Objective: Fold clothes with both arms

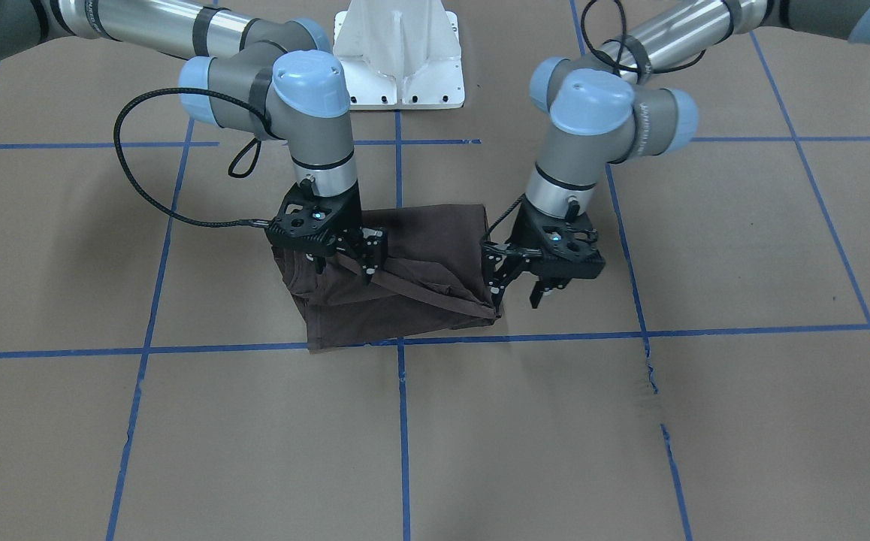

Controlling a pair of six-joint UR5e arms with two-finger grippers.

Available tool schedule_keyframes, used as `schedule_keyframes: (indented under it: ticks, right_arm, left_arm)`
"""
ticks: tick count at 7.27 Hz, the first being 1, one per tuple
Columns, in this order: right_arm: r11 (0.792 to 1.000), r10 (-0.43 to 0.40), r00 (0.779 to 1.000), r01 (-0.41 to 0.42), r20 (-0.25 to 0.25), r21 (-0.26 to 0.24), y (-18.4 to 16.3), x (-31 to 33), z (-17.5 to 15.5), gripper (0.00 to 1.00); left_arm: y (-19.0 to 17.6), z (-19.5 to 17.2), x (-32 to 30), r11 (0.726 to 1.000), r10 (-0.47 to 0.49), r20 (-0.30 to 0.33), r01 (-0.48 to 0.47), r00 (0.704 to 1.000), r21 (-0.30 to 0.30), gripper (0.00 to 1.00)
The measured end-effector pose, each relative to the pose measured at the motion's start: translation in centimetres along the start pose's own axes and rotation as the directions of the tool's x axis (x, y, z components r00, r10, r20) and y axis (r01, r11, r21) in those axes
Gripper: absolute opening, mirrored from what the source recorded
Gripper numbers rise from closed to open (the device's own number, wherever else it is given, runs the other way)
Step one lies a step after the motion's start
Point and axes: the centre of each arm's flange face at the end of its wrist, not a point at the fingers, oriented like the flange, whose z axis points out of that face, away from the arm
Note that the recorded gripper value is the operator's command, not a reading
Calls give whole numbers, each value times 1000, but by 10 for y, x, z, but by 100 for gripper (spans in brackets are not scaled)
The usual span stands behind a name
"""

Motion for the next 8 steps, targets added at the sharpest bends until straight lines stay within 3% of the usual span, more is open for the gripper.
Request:
schedule_keyframes:
  ticks: [2, 4, 6, 8]
  right_arm:
    - [992, -128, 992, 128, 13, 10, 55, -22, 3, 100]
    - [969, -241, 970, 243, -42, 43, 91, -21, 32, 100]
    - [950, -304, 948, 309, -92, 52, 97, -14, 54, 100]
    - [938, -331, 935, 341, -128, 63, 77, -9, 65, 100]
  left_arm:
    - [-8, -9, -16, 999, 36, -6, -36, 999, -6, 100]
    - [-9, -10, -18, 999, 36, -7, -36, 999, -6, 100]
    - [-9, -10, -19, 999, 32, -6, -32, 999, -6, 100]
    - [-9, -10, -19, 999, 32, -7, -32, 999, -6, 100]
